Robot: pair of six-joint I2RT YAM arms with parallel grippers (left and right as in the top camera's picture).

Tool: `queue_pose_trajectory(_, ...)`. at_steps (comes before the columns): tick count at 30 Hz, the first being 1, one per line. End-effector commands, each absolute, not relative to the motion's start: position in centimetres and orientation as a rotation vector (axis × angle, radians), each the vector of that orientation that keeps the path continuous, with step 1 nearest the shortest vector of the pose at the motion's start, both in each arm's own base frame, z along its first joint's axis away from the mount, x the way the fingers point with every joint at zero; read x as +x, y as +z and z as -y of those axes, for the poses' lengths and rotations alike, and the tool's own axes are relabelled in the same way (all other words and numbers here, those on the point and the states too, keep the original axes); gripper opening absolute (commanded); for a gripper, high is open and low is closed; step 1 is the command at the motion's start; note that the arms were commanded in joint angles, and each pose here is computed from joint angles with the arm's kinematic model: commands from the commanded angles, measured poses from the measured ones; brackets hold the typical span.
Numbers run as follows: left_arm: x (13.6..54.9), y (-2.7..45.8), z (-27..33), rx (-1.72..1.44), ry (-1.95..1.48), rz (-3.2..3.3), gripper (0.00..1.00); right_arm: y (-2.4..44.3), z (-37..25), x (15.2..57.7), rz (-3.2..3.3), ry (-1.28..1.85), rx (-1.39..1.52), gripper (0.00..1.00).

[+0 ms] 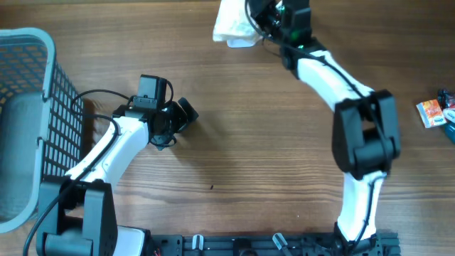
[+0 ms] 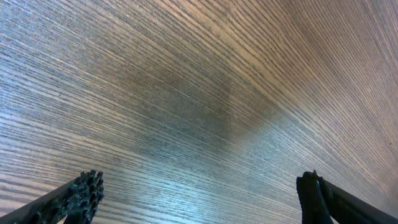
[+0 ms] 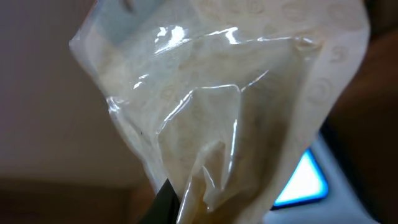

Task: Scan the item barcode
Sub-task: 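Hold the clear bag up in front of the white scanner, then carry the clear bag to the right table edge and release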

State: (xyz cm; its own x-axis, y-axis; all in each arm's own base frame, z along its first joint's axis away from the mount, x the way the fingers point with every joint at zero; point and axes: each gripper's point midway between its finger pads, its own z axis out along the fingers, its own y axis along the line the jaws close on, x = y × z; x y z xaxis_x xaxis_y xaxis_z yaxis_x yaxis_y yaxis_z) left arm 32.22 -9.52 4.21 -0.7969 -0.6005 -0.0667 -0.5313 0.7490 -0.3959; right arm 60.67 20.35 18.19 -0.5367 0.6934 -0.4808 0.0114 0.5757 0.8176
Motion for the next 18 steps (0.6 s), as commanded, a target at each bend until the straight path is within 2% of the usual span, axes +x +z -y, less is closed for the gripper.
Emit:
queue_pose_trajectory(1, 32.4, 4.7, 9.4, -0.876, -0.532, -2.744, 1.00, 30.5, -8.7, 58.5, -1.723, 0.426, 0.636, 0.05)
queue_pose_trajectory(3, 32.4, 4.7, 9.4, -0.876, -0.532, -2.744, 1.00, 32.6, -0.8, 54.7, -1.657, 0.111, 0.834, 0.05)
queue_pose_trajectory(5, 32.4, 4.7, 9.4, -0.876, -0.532, -2.744, 1.00, 32.9, 5.4, 52.0, -1.664, -0.026, 0.939, 0.05)
queue_pose_trajectory(10, 32.4, 4.7, 9.4, -0.876, -0.532, -2.744, 1.00, 24.9, 18.3, 46.6, -1.824, -0.147, 1.298, 0.05)
queue_pose_trajectory(15, 32.4, 4.7, 9.4, -0.876, -0.532, -2.744, 1.00, 19.7, 24.8, 42.6, -1.885, -0.267, 1.501, 0.06)
queue_pose_trajectory(16, 32.4, 4.7, 9.4, -0.876, -0.532, -2.744, 1.00, 19.0, 25.3, 42.2, -1.893, -0.280, 1.521, 0.10)
queue_pose_trajectory(18, 32.4, 4.7, 9.4, -0.876, -0.532, -2.744, 1.00, 17.9, 26.7, 41.4, -1.892, -0.333, 1.561, 0.11)
